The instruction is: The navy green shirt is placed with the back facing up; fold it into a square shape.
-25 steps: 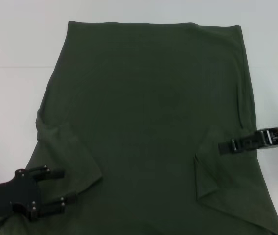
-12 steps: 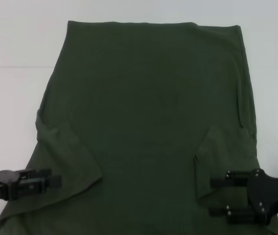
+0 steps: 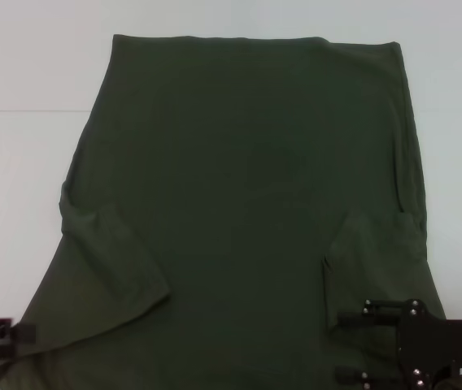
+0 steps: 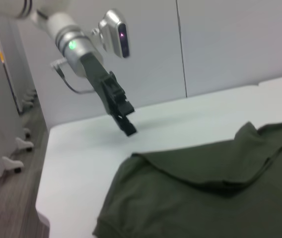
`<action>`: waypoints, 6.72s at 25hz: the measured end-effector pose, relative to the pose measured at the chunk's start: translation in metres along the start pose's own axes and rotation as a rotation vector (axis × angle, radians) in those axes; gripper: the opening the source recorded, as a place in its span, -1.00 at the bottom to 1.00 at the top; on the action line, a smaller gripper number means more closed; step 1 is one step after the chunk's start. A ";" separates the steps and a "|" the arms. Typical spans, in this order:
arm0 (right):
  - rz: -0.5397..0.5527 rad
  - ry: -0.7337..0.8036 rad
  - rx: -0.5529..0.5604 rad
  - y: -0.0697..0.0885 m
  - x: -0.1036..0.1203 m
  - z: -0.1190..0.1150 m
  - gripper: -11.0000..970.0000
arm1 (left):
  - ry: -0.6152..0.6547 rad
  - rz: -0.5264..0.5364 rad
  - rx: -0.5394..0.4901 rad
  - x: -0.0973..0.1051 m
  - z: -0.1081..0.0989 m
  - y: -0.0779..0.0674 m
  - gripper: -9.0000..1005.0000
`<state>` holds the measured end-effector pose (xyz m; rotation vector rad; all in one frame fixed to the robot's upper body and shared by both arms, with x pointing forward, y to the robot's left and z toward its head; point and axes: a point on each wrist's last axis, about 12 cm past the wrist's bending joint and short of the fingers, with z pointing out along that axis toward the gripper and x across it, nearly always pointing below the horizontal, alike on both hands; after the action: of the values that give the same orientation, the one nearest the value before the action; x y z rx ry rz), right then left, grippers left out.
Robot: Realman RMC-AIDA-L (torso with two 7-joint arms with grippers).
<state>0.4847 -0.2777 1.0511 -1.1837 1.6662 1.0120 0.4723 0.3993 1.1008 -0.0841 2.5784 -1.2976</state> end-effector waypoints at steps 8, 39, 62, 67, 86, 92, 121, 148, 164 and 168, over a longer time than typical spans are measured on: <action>-0.006 0.035 0.012 -0.003 0.004 0.007 0.55 | 0.047 -0.088 -0.167 -0.007 -0.013 0.008 0.44; -0.007 0.045 0.024 -0.007 0.003 0.007 0.55 | 0.053 -0.054 -0.305 -0.017 0.010 0.017 0.44; -0.006 0.044 0.022 -0.008 0.001 0.008 0.55 | 0.079 -0.048 -0.251 -0.016 0.027 0.009 0.41; -0.008 0.044 0.022 -0.009 0.001 0.008 0.55 | 0.092 -0.035 -0.229 -0.019 0.035 0.003 0.37; -0.004 0.047 0.026 -0.011 -0.001 0.007 0.55 | 0.156 0.055 -0.258 -0.025 0.050 -0.012 0.21; -0.003 0.044 0.028 -0.011 -0.001 0.007 0.55 | 0.152 0.061 -0.262 -0.027 0.048 -0.013 -0.15; 1.131 0.380 0.204 -0.041 -0.062 -0.094 0.54 | 0.087 0.107 -0.264 -0.033 0.032 -0.008 -0.93; 1.129 0.663 0.311 -0.035 -0.032 -0.073 0.54 | 0.109 0.123 -0.242 -0.038 0.041 -0.013 -0.93; 1.111 0.663 0.304 -0.037 -0.033 -0.063 0.54 | 0.111 0.124 -0.236 -0.040 0.042 -0.014 -0.93; 1.105 0.667 0.300 -0.037 -0.033 -0.059 0.54 | 0.111 0.123 -0.235 -0.040 0.042 -0.014 -0.93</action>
<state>0.5173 -0.3315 1.0955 -0.3118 3.0210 0.9321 0.5202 0.3643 1.0960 0.1050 2.7706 -0.9790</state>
